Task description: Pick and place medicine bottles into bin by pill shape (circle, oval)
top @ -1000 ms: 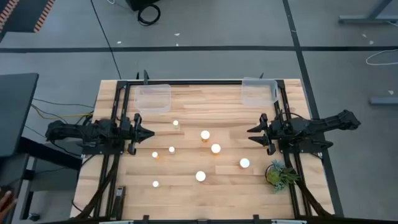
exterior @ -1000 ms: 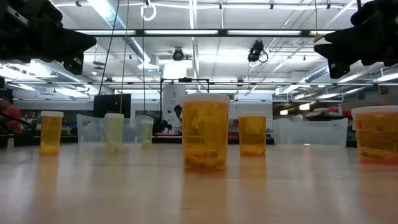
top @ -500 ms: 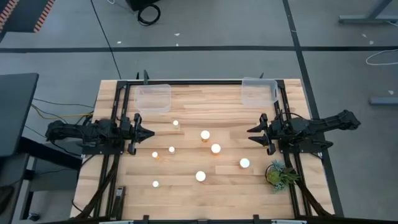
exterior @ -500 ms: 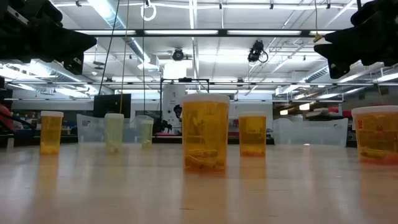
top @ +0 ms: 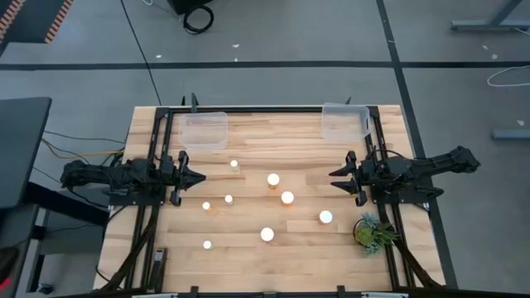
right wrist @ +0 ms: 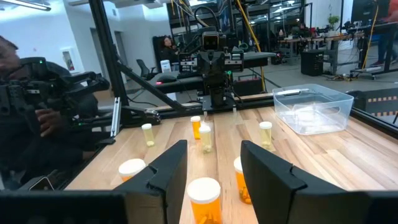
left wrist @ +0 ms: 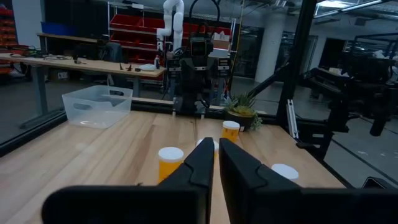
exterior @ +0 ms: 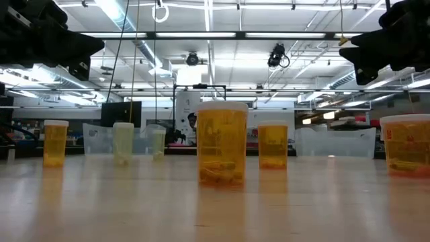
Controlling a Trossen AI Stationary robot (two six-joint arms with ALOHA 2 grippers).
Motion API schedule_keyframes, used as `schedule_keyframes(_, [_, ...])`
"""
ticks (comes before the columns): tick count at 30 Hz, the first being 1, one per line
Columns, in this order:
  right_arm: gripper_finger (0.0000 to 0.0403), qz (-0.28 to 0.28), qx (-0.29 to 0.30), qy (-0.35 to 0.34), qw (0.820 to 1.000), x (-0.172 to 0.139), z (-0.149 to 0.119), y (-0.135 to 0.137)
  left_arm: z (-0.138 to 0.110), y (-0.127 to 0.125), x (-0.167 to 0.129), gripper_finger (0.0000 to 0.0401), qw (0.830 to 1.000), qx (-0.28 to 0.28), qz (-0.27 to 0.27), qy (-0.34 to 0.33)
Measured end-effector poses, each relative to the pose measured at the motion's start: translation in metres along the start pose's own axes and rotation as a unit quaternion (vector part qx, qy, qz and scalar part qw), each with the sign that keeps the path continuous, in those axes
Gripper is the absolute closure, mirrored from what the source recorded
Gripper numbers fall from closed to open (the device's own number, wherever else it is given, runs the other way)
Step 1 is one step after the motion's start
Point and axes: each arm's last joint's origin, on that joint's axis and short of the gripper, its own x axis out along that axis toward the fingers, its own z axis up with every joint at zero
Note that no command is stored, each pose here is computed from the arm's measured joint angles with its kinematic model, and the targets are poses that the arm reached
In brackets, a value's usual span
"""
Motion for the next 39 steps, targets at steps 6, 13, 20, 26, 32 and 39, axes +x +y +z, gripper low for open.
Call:
schedule_keyframes(6, [0.0246, 0.0, 0.0, 0.0, 1.0, 0.0, 0.0, 0.0, -0.0001, 0.0, 0.0, 0.0369, 1.0, 0.0, 0.0, 0.0])
schedule_keyframes(13, [0.0246, 0.0, 0.0, 0.0, 1.0, 0.0, 0.0, 0.0, -0.0013, -0.0002, 0.0, 0.0375, 0.996, -0.087, -0.002, 0.007])
schedule_keyframes(20, [0.0246, 0.0, 0.0, 0.0, 1.0, 0.0, 0.0, 0.0, -0.0035, -0.0002, -0.0001, 0.0366, 0.98, -0.198, -0.002, 0.019])
schedule_keyframes(26, [0.0246, 0.0, 0.0, 0.0, 1.0, 0.0, 0.0, 0.0, -0.0019, -0.0005, 0.0, 0.0369, 0.975, -0.22, -0.006, 0.012])
schedule_keyframes(32, [0.0246, 0.0, 0.0, 0.0, 1.0, 0.0, 0.0, 0.0, 0.0026, 0.0, 0.0, 0.0375, 0.985, -0.173, 0.005, -0.015])
schedule_keyframes(39, [0.0246, 0.0, 0.0, 0.0, 1.0, 0.0, 0.0, 0.0, 0.0022, -0.0009, 0.0013, 0.0379, 0.984, -0.179, -0.008, -0.008])
